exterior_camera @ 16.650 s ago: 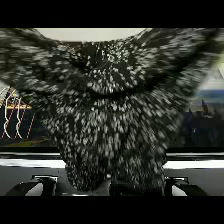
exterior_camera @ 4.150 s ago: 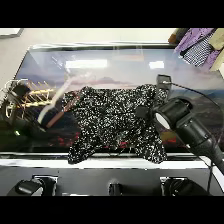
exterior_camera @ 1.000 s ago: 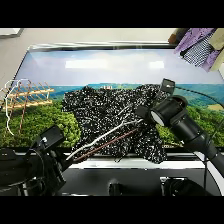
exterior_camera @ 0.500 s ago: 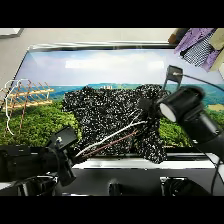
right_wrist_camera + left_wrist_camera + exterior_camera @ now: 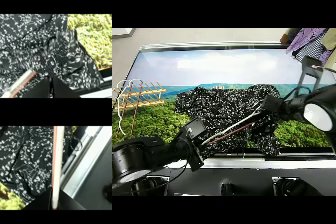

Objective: Fold the clothes and pants, and hang the long-sleeved shirts on hangers.

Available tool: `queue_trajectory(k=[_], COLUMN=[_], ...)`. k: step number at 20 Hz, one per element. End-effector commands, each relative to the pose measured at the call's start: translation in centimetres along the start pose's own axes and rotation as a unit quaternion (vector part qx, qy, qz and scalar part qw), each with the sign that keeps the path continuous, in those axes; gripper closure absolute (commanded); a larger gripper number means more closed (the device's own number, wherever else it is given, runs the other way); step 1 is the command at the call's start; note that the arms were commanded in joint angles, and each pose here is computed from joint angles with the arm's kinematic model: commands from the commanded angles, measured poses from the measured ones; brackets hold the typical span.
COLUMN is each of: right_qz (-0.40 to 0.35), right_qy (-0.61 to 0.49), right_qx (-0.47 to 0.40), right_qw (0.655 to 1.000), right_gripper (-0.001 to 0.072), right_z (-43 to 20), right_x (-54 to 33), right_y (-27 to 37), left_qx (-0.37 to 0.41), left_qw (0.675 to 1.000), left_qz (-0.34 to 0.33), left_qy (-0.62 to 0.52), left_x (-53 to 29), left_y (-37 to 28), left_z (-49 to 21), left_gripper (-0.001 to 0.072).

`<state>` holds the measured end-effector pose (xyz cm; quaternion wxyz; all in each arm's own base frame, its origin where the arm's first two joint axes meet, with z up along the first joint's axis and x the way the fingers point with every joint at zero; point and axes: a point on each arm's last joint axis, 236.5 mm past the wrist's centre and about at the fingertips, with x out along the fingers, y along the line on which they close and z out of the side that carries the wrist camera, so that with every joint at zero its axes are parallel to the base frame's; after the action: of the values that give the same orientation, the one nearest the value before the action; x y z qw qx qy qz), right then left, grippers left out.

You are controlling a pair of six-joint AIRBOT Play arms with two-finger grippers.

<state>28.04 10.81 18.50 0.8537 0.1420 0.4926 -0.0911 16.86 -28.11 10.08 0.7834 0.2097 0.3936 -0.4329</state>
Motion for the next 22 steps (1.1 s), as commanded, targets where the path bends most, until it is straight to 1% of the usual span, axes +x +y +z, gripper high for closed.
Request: queue_trajectory(k=[1, 3, 5, 8, 12, 14, 17, 22], right_qz=[-0.009, 0.008, 0.031, 0.029, 0.052, 0.048, 0.044, 0.069], right_qy=[-0.003, -0.023, -0.049, -0.055, -0.047, -0.039, -0.049, -0.077], right_qx=[0.004, 0.004, 0.005, -0.003, -0.024, -0.031, -0.032, -0.034], right_qw=[1.0, 1.0, 0.998, 0.998, 0.997, 0.998, 0.997, 0.994], right_gripper=[0.0671, 0.0671, 0.0671, 0.0671, 0.0671, 0.0671, 0.0671, 0.0671], right_z=[-0.1, 0.9, 2.2, 2.8, 2.5, 2.0, 2.3, 3.7], right_x=[-1.0, -1.0, -1.0, 0.4, 0.9, 0.5, -0.3, -0.3], right_y=[-1.1, -0.4, 0.8, 1.9, 3.6, 2.9, 2.2, 3.6], left_qx=[-0.019, -0.026, -0.026, -0.023, -0.036, -0.058, -0.082, -0.088], left_qw=[0.999, 0.998, 0.997, 0.993, 0.992, 0.992, 0.988, 0.98], left_qz=[0.001, -0.023, -0.06, -0.104, -0.101, -0.099, -0.097, -0.15], left_qy=[-0.029, -0.046, -0.049, -0.047, -0.059, -0.059, -0.09, -0.1], left_x=[1.3, 1.7, 2.3, 2.8, 3.7, 4.3, 4.4, 4.6], left_y=[0.7, 0.1, -1.3, -3.4, -2.8, -1.8, -0.7, -2.8], left_z=[1.8, 2.8, 3.2, 3.4, 4.2, 4.4, 6.0, 6.8], left_gripper=[0.0685, 0.0685, 0.0685, 0.0685, 0.0685, 0.0686, 0.0685, 0.0685])
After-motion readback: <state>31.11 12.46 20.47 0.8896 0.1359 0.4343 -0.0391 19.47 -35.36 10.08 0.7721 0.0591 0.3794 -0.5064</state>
